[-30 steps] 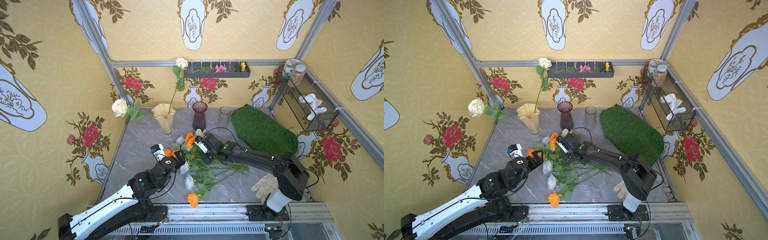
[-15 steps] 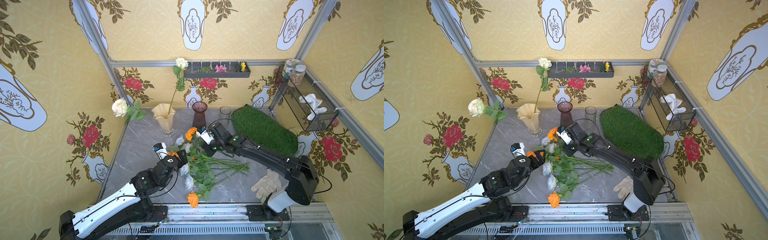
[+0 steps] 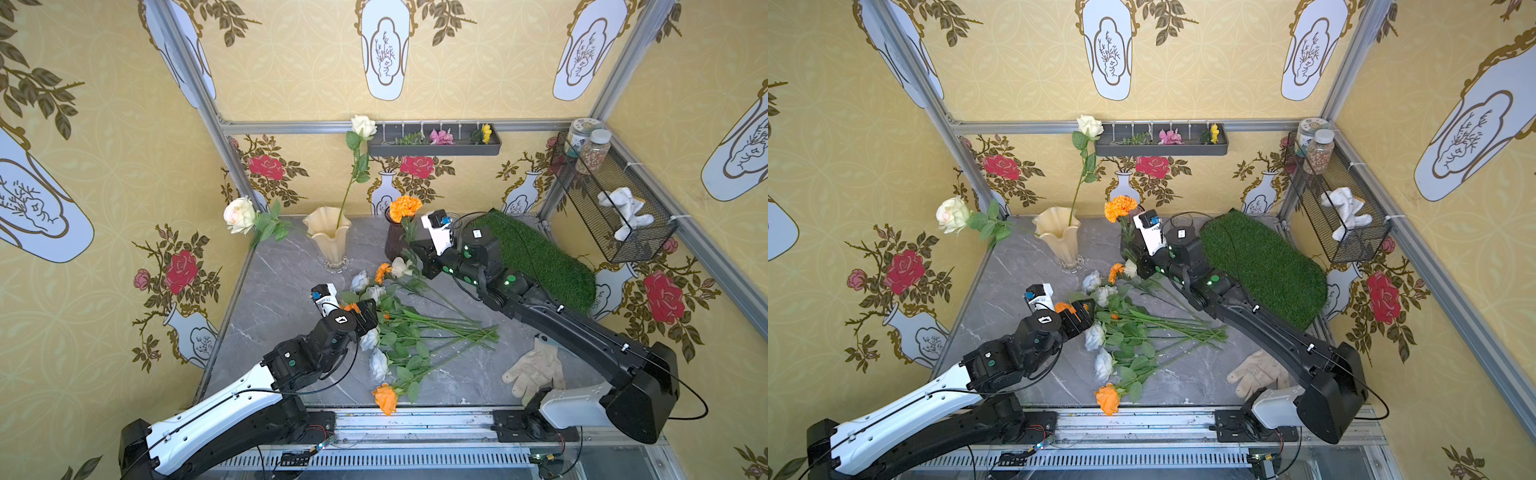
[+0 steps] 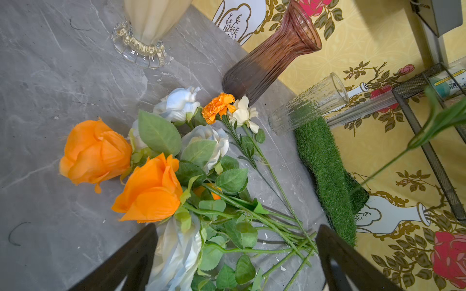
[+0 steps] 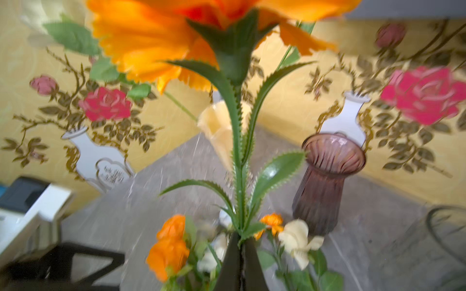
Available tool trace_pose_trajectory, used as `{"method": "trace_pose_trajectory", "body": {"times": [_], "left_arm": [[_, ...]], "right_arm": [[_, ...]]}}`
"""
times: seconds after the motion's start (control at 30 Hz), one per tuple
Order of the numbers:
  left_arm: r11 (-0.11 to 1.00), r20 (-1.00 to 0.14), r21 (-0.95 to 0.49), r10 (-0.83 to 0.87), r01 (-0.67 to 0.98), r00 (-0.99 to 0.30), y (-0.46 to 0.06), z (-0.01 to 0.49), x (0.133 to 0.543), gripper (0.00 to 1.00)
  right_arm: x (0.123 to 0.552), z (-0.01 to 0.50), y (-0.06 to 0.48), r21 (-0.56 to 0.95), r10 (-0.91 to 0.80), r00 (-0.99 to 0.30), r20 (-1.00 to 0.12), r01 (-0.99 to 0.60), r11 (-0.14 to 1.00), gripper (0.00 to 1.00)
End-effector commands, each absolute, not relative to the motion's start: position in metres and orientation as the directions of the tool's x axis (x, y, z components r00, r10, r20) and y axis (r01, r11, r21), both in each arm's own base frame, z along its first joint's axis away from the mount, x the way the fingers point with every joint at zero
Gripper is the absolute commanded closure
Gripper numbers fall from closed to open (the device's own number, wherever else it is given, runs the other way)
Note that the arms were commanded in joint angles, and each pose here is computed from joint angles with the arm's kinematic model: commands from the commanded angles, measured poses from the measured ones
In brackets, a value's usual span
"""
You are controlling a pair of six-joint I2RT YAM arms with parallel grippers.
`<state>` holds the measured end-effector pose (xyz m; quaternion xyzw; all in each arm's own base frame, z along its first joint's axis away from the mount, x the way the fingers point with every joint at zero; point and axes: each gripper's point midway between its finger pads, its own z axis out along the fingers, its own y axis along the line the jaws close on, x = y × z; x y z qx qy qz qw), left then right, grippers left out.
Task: Arrange the flowers in different vases according to their colors
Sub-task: Insert the flower into the vase.
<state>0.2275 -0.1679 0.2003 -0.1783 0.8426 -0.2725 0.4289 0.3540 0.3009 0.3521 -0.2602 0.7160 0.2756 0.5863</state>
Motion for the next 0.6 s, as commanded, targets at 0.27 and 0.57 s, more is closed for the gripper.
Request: {"method": "trace_pose_trajectory", "body": {"times": [0.27,0.57], "left_arm": [[0.789,-0.635,-0.611,-0.541,-0.07,-0.552,-0.166,0.2,0.23,0.0],[0.795,-0.644,-0.603,-0.538,-0.072,-0.544,-0.165,0.199,0.233,0.0]], "right_arm": [[0.44,0.524,0.288,0.019,0.272,0.312,-0.91,-0.625,0.781,1.0],[0.477,0.526,0.302,-0.041,0.241,0.386,-0.891,-0.596,0.802,1.0]]}}
